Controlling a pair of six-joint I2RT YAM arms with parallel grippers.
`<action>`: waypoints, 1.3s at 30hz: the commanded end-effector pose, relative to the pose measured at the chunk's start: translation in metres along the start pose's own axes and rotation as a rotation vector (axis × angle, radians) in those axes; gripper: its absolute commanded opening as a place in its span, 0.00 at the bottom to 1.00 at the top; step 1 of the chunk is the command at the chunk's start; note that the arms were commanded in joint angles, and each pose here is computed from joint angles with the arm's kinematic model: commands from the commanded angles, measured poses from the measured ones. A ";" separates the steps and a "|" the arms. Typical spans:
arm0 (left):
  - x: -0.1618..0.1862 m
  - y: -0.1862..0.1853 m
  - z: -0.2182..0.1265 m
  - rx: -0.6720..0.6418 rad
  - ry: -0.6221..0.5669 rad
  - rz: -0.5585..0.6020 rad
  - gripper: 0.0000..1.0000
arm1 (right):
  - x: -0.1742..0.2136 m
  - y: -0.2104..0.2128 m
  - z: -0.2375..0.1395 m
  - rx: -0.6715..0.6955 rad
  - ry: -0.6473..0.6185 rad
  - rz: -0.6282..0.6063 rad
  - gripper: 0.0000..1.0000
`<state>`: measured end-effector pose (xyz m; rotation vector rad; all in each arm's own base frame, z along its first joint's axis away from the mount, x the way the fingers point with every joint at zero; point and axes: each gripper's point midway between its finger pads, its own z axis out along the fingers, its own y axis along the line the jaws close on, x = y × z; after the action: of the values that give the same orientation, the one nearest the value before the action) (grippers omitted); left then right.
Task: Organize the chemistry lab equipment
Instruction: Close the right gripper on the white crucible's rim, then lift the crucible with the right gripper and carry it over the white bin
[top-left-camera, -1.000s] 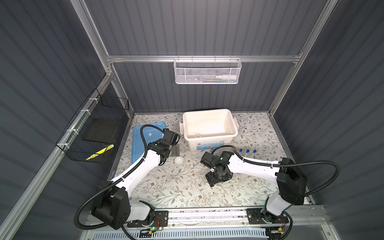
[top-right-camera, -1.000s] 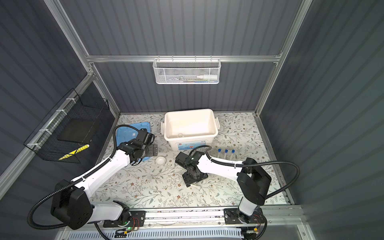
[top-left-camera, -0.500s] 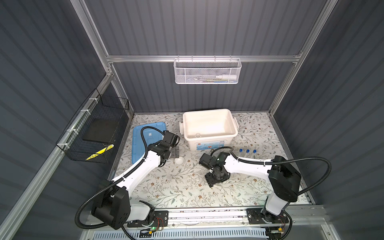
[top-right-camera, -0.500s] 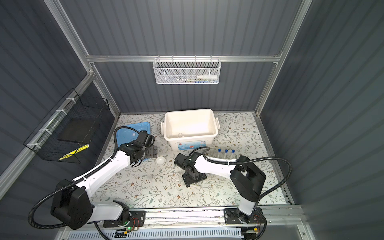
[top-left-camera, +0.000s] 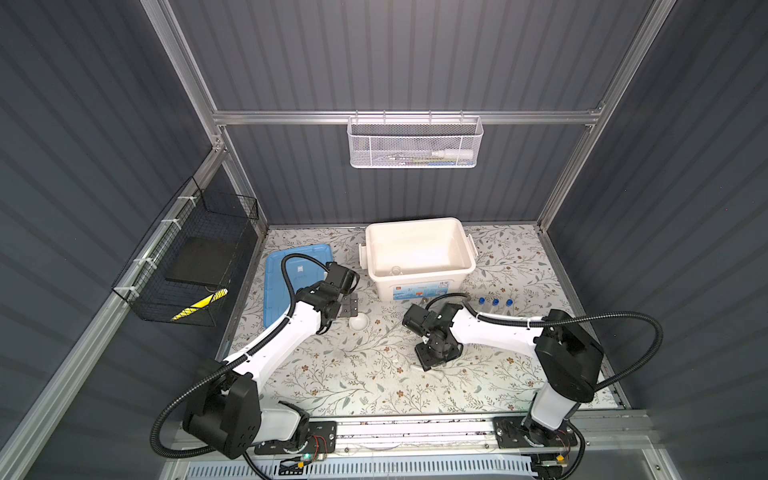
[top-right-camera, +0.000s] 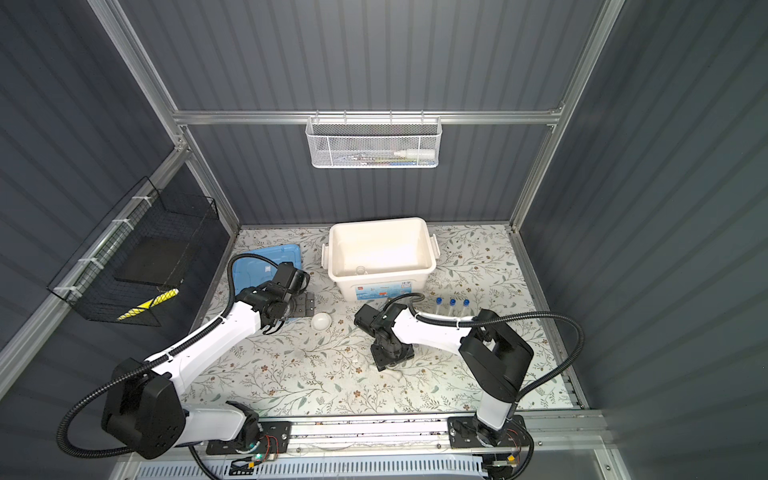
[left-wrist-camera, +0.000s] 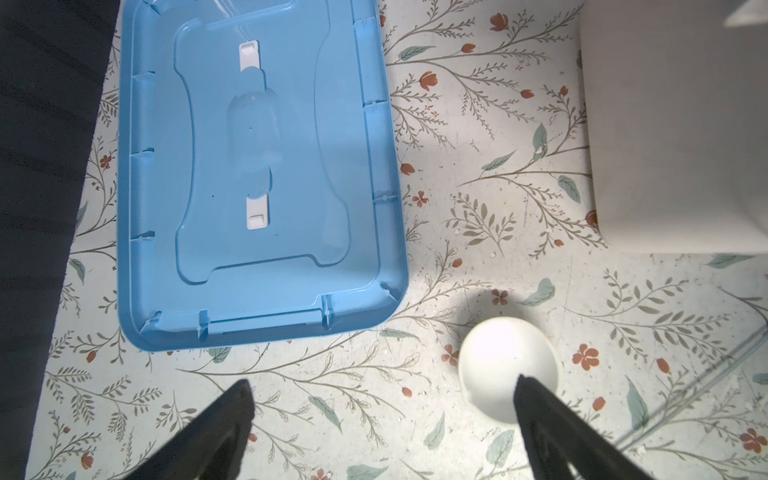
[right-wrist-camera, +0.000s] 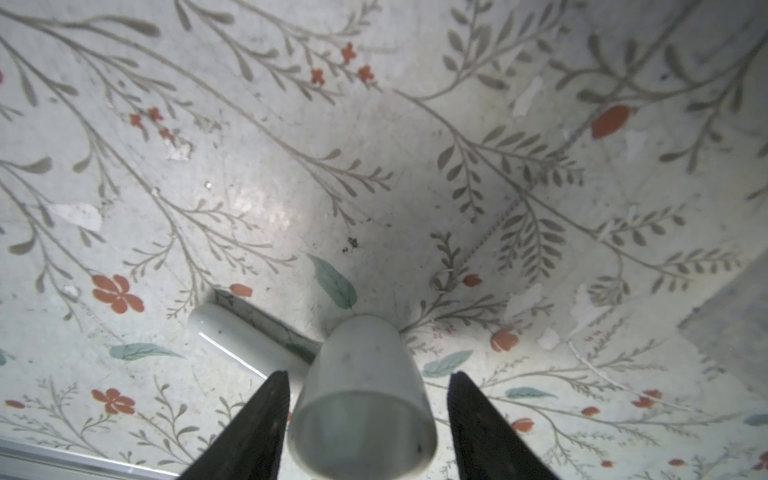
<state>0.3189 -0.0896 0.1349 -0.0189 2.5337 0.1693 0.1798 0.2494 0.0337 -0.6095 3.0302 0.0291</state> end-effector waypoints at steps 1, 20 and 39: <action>0.002 0.003 -0.002 0.003 0.002 -0.011 1.00 | 0.005 -0.003 0.002 0.000 0.019 -0.001 0.57; 0.013 0.000 0.006 0.008 0.036 0.000 1.00 | -0.014 0.001 -0.030 -0.015 -0.056 -0.013 0.40; 0.029 -0.015 0.019 0.072 0.107 0.025 1.00 | -0.118 -0.013 -0.193 -0.064 -0.422 -0.082 0.41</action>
<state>0.3117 -0.0983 0.1142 0.0126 2.5969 0.1131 0.2741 0.2848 0.2174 -0.5855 2.6371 0.2776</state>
